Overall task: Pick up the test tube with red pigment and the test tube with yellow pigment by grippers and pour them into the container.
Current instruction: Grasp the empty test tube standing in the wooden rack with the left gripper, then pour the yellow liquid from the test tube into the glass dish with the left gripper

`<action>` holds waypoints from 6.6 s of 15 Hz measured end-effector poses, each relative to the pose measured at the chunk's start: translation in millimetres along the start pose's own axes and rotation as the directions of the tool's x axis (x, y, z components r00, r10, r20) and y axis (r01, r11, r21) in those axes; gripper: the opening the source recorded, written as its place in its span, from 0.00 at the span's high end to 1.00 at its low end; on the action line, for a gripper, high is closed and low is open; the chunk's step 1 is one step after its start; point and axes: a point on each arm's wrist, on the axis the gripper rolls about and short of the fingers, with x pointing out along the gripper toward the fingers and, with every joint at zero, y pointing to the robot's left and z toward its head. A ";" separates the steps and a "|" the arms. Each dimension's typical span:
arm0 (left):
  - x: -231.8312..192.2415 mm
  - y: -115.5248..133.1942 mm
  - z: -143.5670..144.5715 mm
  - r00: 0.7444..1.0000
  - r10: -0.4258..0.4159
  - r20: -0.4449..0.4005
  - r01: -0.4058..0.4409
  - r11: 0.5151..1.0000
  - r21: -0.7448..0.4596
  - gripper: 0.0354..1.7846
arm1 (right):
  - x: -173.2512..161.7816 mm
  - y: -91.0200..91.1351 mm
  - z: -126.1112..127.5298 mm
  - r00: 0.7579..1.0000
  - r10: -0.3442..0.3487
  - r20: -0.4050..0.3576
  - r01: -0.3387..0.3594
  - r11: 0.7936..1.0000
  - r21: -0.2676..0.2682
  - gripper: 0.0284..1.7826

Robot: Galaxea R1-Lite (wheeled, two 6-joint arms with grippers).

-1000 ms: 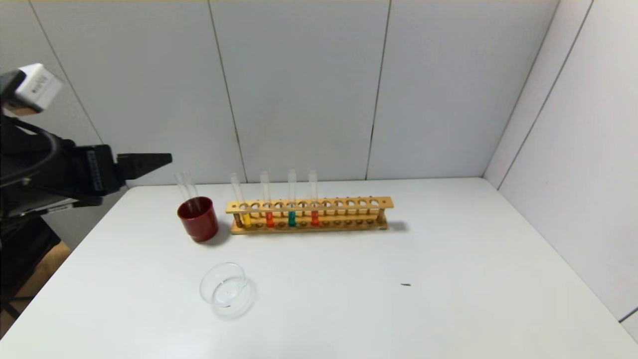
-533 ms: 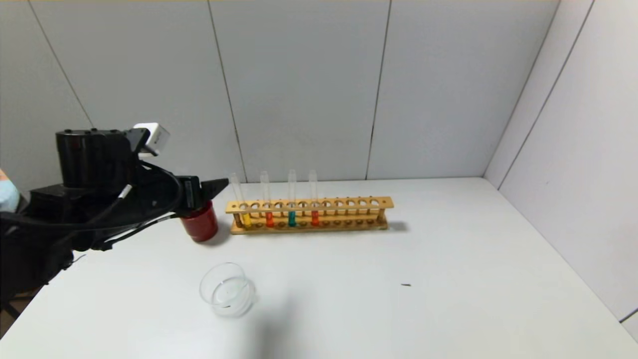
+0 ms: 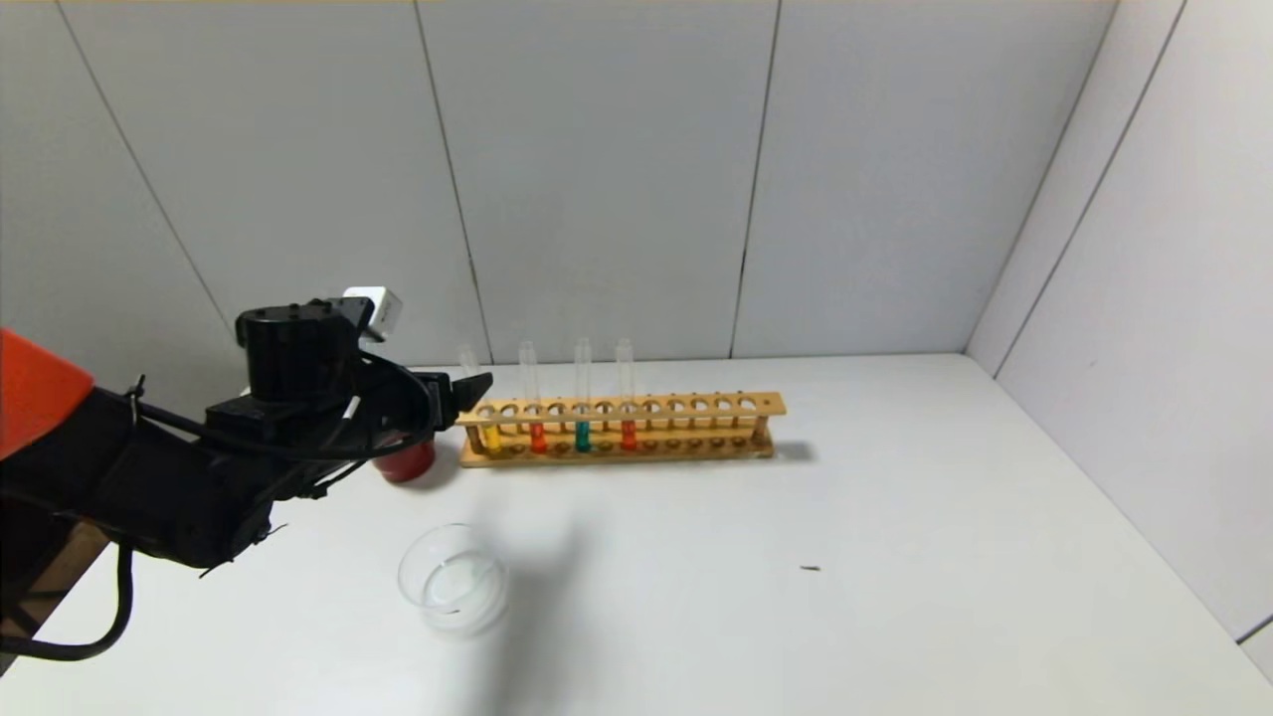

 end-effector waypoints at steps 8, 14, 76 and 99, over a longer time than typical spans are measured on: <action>43.9 2.4 -7.7 0.999 0.031 0.006 -0.031 1.000 0.000 0.02 | 0.0 0.0 0.0 1.000 0.000 0.000 0.000 1.000 0.000 0.02; 61.0 -2.5 -13.1 1.000 0.017 0.000 -0.017 1.000 0.006 0.19 | 0.0 0.0 0.0 1.000 0.000 0.000 0.000 1.000 0.000 0.02; -58.9 19.0 -30.9 0.950 0.071 -0.304 0.303 -0.442 0.844 0.84 | 0.0 0.0 0.0 1.000 0.000 0.000 0.000 1.000 0.000 0.02; -47.3 11.1 -32.5 0.962 0.129 -0.240 0.270 -0.576 0.772 0.84 | 0.0 0.0 0.0 1.000 0.000 0.000 0.000 1.000 0.000 0.02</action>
